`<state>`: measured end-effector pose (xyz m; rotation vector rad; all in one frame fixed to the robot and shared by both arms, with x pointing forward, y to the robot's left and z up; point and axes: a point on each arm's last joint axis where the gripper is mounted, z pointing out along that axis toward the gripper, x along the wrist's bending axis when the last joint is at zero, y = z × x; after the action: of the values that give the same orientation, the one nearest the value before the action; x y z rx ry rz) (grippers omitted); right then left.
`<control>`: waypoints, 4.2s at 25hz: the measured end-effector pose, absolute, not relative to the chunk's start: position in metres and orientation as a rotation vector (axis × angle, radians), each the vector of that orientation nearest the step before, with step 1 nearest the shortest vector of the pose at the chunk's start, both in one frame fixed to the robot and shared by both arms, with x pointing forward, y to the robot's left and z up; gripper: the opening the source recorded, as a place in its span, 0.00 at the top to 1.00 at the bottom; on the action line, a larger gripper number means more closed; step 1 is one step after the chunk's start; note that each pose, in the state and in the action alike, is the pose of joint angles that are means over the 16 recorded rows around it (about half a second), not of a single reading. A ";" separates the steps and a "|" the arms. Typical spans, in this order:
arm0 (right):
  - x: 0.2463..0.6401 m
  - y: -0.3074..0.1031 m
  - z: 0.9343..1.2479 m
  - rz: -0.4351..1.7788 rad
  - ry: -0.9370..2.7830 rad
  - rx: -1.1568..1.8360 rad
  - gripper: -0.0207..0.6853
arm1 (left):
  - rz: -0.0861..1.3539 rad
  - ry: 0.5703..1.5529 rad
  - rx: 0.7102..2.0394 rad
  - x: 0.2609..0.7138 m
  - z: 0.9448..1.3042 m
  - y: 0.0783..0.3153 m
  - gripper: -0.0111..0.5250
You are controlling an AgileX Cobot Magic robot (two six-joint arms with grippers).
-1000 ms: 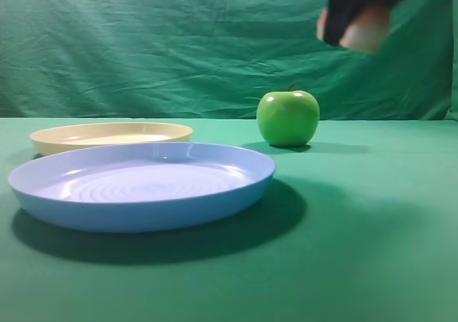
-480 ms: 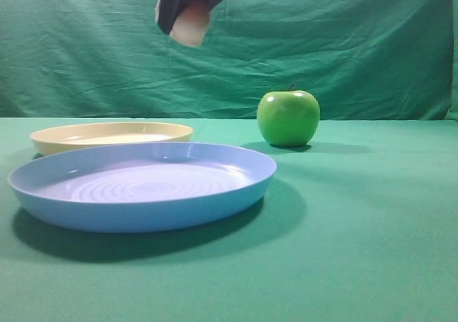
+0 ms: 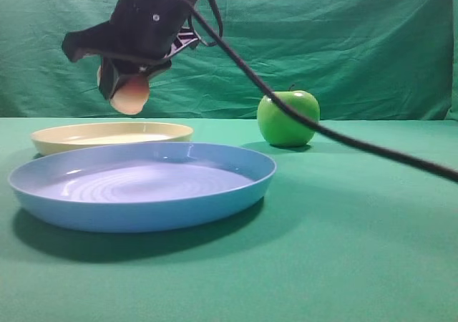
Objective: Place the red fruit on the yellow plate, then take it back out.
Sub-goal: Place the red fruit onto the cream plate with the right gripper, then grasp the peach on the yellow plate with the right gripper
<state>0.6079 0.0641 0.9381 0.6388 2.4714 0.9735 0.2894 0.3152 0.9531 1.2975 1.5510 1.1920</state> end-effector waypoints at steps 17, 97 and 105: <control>0.577 0.018 1.048 0.834 2.583 0.743 0.47 | 1.192 1.551 1.298 0.289 0.953 0.315 0.98; 0.291 -0.297 0.981 1.179 1.341 1.369 0.97 | 1.192 1.551 1.297 0.289 0.953 0.315 0.98; 0.293 -0.296 0.954 1.167 1.369 1.422 0.97 | 1.191 1.552 1.296 0.289 0.953 0.315 0.98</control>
<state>0.2926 -0.2961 0.9542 1.4219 1.3689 1.1675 0.2894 0.3152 0.9531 1.2962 1.5517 1.1911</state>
